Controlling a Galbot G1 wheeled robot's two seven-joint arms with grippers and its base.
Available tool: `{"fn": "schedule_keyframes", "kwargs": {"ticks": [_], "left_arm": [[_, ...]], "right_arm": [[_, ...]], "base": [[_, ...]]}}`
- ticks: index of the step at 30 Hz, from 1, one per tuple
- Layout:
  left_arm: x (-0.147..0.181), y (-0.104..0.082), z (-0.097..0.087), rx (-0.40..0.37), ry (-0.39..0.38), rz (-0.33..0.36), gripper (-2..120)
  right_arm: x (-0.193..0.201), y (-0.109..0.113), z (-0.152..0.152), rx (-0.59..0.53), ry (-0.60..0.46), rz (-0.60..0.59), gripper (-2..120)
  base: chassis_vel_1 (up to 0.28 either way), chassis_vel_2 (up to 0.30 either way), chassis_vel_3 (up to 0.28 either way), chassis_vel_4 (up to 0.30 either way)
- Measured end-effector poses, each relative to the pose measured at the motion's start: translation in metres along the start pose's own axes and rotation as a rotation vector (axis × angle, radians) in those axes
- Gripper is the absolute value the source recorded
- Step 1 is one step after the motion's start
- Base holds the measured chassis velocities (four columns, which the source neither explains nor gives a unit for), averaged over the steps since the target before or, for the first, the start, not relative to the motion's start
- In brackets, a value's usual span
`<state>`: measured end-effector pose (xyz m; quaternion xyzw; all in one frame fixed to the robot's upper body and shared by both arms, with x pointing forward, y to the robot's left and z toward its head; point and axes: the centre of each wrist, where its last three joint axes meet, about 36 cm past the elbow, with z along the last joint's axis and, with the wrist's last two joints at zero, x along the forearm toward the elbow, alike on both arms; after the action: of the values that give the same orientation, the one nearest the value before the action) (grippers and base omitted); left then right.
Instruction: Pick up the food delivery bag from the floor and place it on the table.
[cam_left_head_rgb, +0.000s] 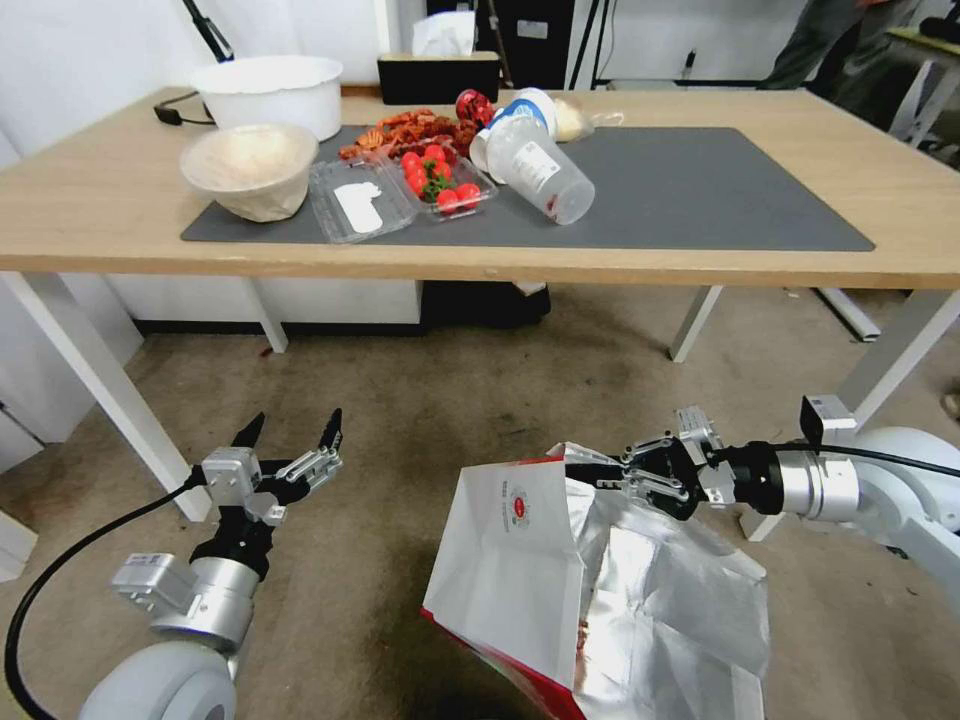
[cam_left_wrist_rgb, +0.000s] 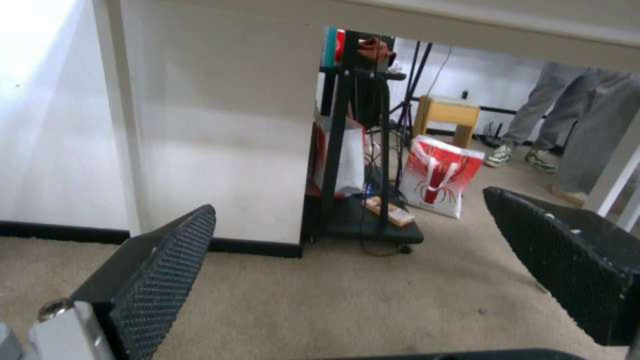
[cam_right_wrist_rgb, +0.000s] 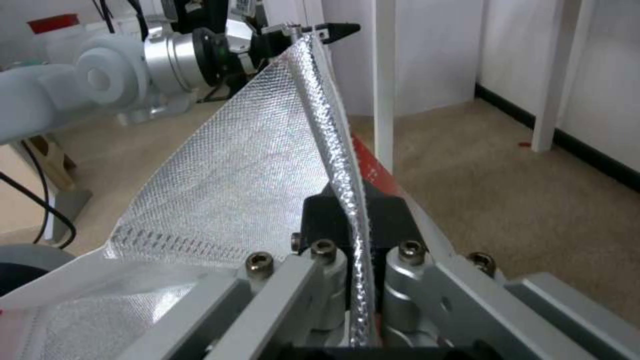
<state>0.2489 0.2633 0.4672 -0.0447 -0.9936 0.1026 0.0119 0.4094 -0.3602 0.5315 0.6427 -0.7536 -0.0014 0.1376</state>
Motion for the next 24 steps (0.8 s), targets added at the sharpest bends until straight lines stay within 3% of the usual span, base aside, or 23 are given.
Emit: {"fn": "schedule_keyframes", "kwargs": {"ticks": [24], "left_arm": [[-0.0001,-0.0002,-0.0012,0.001,-0.006,-0.004,100]], "right_arm": [[0.0011,0.0000,-0.0030,0.007,0.002,-0.004,0]], "base": [[0.000,0.000,0.000,0.000]]}}
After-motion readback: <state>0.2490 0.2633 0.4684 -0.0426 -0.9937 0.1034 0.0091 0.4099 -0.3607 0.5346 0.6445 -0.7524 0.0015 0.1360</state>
